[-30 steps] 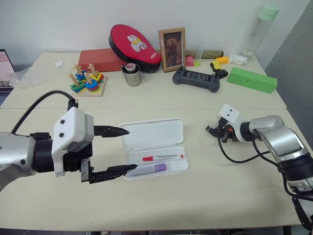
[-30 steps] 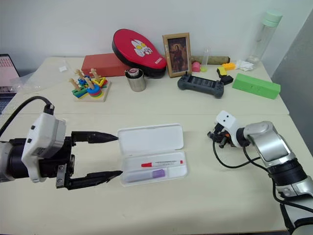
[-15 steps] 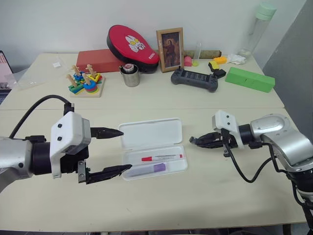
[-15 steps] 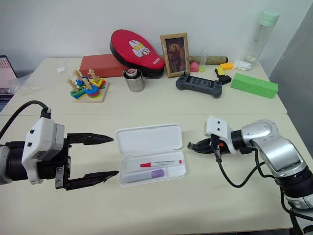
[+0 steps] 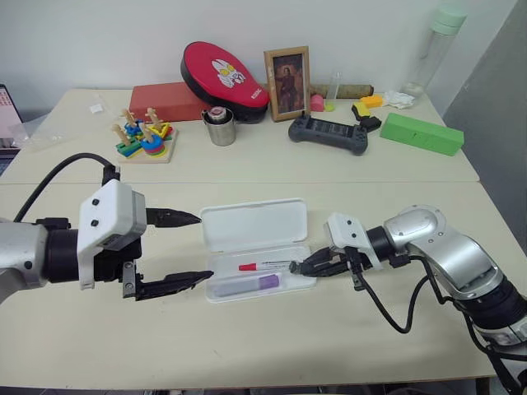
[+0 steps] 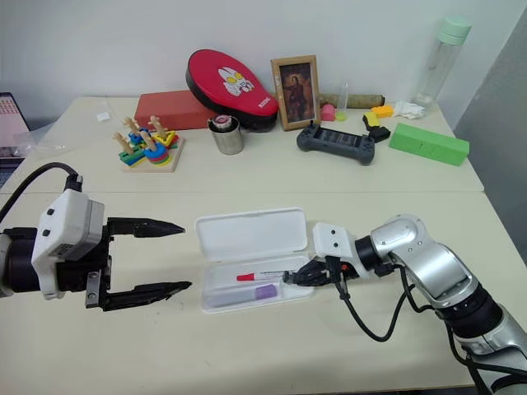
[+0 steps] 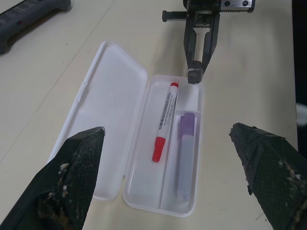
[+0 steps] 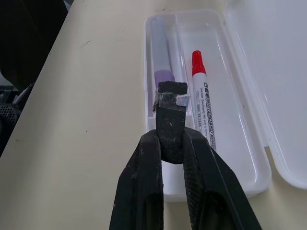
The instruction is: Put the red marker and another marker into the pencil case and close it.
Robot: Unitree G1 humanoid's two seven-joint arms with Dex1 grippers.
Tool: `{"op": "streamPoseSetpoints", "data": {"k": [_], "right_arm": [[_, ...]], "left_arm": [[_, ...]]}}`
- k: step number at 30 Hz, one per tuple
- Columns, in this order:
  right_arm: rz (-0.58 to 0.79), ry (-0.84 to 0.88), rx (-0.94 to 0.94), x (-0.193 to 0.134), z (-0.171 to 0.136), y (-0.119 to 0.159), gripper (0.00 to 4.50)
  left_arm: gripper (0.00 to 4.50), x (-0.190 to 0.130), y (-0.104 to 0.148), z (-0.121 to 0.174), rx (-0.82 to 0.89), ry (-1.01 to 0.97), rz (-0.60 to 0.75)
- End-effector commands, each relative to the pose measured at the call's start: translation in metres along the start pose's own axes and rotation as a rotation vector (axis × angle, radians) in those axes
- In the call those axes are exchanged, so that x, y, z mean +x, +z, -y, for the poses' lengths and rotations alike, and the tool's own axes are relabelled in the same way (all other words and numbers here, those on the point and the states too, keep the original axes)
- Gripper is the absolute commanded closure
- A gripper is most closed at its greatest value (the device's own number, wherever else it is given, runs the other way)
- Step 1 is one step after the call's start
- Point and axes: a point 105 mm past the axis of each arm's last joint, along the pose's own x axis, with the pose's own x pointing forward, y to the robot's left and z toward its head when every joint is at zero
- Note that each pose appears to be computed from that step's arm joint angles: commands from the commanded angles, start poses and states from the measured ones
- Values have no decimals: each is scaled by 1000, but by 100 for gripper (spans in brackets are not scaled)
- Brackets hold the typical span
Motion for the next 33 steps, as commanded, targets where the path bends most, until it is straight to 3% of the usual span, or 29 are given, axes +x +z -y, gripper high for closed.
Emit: {"op": "streamPoseSetpoints", "data": {"k": [1,12,14,28,33], "right_arm": [[-4,0,-36,5,3,3,425],[-42,-20,-22,14,13,-12,425],[-44,-17,-25,14,13,-13,355],[61,-29,-25,-1,18,12,17],[106,-87,-11,-18,28,24,6]], "left_arm": [[0,-1,4,-1,35,-3,-15],[0,0,4,-3,38,15,-18],[0,0,2,-4,35,21,-25],[0,1,7,-9,29,45,14],[0,2,13,-24,56,137,58]]}}
